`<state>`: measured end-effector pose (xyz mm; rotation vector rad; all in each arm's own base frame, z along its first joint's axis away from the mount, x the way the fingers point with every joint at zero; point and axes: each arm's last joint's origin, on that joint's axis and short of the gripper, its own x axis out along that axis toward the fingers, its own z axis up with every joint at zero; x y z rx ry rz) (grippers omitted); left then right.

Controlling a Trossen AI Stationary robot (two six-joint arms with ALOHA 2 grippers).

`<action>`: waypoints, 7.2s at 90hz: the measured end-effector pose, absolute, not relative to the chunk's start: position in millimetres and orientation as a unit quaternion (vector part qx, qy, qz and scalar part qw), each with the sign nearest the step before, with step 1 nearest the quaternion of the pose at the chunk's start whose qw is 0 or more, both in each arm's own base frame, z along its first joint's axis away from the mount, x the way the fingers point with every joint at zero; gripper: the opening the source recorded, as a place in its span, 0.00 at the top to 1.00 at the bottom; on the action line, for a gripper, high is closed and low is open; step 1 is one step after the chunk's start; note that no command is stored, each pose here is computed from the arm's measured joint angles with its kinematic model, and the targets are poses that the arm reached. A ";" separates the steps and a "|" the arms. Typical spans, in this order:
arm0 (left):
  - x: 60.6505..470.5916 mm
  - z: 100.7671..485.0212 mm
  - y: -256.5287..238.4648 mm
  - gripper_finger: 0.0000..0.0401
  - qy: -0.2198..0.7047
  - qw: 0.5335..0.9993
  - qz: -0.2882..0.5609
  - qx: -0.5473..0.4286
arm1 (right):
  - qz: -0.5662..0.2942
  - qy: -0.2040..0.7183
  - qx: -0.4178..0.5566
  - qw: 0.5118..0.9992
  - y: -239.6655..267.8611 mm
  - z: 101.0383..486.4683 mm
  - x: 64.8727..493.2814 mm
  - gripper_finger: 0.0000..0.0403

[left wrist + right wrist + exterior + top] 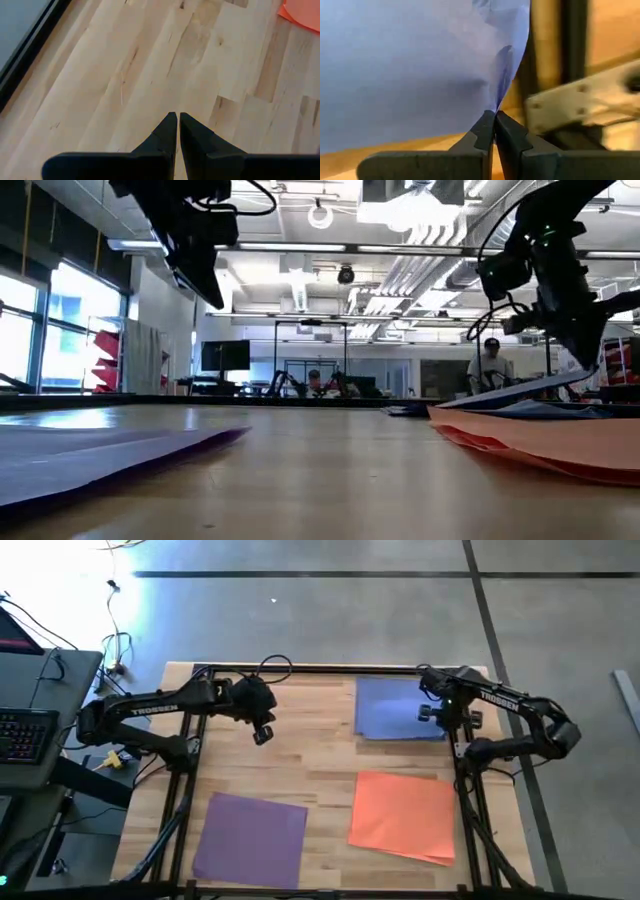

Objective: Organize paper
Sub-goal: Stack the blue colored paper on top of the blue colored paper, then adjust the stacked colored papers

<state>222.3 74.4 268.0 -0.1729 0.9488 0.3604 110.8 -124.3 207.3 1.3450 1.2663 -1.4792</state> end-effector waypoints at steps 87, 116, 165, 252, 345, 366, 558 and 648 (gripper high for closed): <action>222.4 268.2 74.5 1.00 0.453 0.871 0.173 -0.083 | -0.571 0.510 0.511 0.390 -133.0 196.8 119.1 1.00; 222.4 268.2 74.5 1.00 0.453 0.871 0.173 -0.083 | -0.571 0.545 0.492 0.367 -134.2 183.8 127.7 0.95; 222.5 268.3 74.5 1.00 0.452 0.871 0.173 -0.084 | -0.525 0.537 0.471 0.462 -133.9 200.7 151.0 0.69; 223.9 268.7 76.8 1.00 0.438 0.869 0.196 -0.117 | -0.399 0.575 0.408 0.587 -171.3 143.5 370.5 0.69; 224.4 268.2 77.8 1.00 0.435 0.868 0.204 -0.128 | -0.448 0.656 0.313 0.521 -177.3 199.5 250.5 0.69; 225.0 265.6 84.3 1.00 0.436 0.863 0.221 -0.129 | -0.445 0.604 0.400 0.526 -158.1 156.2 236.7 0.75; 243.0 238.3 105.1 1.00 0.456 0.835 0.259 -0.164 | -0.438 0.513 0.409 0.614 -111.8 204.7 282.9 0.84; 351.4 131.5 155.2 1.00 0.513 0.788 0.265 -0.214 | -0.494 0.564 0.403 0.525 -131.0 134.5 153.9 0.90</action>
